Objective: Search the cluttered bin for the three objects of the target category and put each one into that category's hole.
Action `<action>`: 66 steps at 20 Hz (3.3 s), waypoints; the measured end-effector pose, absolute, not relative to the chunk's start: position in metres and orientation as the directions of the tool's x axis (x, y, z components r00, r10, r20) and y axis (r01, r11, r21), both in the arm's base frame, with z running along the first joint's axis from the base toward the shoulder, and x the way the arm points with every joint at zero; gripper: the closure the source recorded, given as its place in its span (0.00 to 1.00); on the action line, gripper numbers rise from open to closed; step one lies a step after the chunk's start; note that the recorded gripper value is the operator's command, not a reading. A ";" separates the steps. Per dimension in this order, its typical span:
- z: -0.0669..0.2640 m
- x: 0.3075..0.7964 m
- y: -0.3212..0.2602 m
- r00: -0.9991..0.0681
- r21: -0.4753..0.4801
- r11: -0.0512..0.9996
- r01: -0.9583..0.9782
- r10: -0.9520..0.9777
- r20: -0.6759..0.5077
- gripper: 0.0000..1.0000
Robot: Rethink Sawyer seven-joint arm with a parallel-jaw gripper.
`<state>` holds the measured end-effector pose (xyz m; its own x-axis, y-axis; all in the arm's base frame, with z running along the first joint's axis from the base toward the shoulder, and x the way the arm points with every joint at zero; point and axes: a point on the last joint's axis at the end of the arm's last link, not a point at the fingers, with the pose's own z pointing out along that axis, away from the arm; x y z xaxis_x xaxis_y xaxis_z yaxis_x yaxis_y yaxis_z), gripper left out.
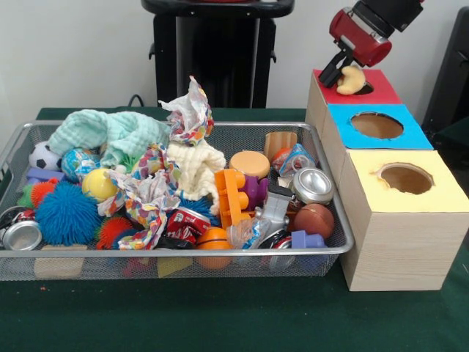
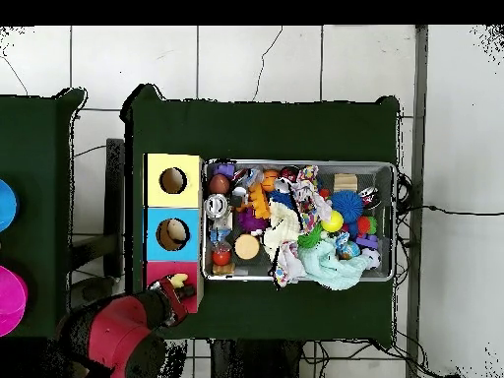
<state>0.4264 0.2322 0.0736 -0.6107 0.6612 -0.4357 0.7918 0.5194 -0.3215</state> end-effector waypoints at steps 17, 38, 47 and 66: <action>0.075 0.435 0.229 -0.593 -0.305 0.508 0.806 0.691 -0.413 1.00; 0.083 0.450 0.234 -0.533 -0.193 0.497 0.846 0.783 -0.319 1.00; 0.095 0.453 0.257 -0.538 -0.142 0.520 0.842 0.797 -0.274 1.00; 0.153 0.470 0.218 -0.587 -0.111 0.584 0.804 0.752 -0.301 1.00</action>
